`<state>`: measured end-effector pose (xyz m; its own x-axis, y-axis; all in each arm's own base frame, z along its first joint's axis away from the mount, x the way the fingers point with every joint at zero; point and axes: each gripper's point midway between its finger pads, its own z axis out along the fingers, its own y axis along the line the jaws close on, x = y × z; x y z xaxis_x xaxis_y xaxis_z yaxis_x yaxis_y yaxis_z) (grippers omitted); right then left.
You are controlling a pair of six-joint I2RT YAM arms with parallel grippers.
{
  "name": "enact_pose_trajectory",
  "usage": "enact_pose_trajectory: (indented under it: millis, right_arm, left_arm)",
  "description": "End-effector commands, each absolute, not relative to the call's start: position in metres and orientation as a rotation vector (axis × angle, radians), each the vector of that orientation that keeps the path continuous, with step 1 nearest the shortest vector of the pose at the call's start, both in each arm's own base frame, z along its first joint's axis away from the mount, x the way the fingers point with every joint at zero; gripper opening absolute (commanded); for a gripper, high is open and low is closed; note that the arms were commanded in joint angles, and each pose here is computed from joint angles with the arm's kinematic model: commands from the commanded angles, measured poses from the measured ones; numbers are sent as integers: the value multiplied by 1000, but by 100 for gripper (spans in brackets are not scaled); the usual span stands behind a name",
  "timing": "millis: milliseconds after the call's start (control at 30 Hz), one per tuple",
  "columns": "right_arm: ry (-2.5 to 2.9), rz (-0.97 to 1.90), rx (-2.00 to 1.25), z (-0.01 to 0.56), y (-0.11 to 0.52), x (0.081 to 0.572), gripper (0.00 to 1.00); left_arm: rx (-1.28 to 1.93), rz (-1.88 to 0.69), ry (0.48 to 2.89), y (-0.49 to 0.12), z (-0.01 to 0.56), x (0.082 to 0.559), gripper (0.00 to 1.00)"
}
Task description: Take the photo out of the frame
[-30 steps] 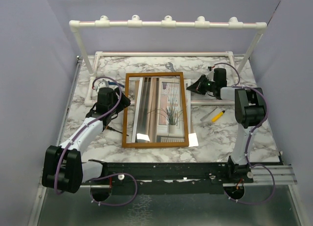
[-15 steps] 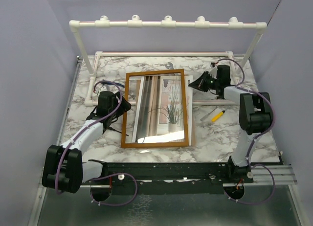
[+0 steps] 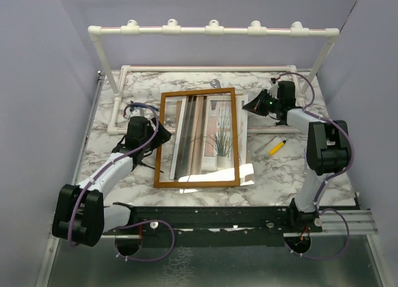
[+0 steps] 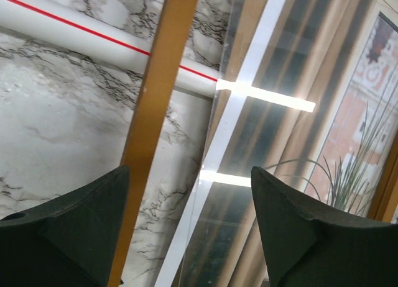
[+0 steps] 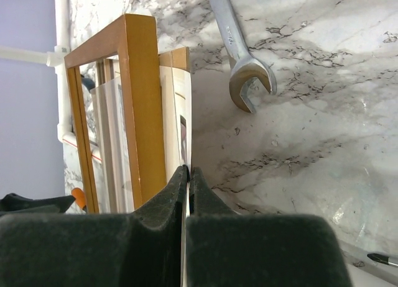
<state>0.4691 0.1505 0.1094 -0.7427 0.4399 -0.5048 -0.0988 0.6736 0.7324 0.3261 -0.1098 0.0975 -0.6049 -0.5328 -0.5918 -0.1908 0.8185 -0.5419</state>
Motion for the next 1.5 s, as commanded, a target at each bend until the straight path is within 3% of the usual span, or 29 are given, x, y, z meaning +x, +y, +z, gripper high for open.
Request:
enact_pose_trajectory:
  millis: [0, 200, 600, 633, 700, 767, 900, 1000, 1100, 1133, 1467]
  right_arm:
    - [2150, 999, 242, 126, 147, 476, 1]
    - [2184, 966, 302, 98, 142, 479, 11]
    - [2167, 1043, 342, 73, 137, 484, 18]
    - [2161, 1038, 346, 73, 135, 484, 24]
    - [2150, 1020, 352, 75, 129, 483, 48]
    - [2138, 1009, 355, 77, 125, 482, 53]
    - [2127, 1050, 389, 76, 117, 483, 54]
    - [2084, 1109, 392, 76, 114, 485, 61]
    - [2062, 1160, 384, 74, 119, 486, 44]
    - [2068, 1180, 391, 69, 120, 487, 43]
    - [2072, 1244, 386, 62, 126, 498, 57]
  left_arm:
    - [-431, -609, 2160, -133, 121, 325, 79]
    - [-365, -580, 2173, -154, 124, 322, 80]
    - [-372, -544, 2179, -149, 122, 317, 80]
    - [-373, -541, 2178, -149, 122, 317, 80]
    - [-375, -539, 2179, -148, 122, 317, 80]
    - [-376, -538, 2178, -148, 122, 317, 80]
    - [-375, -538, 2180, -148, 122, 317, 80]
    - [-375, -537, 2177, -148, 123, 318, 80]
    - [-374, -534, 2178, -148, 123, 318, 80]
    - [-374, -534, 2178, -148, 123, 318, 80]
    - [-374, -521, 2176, -146, 124, 319, 80]
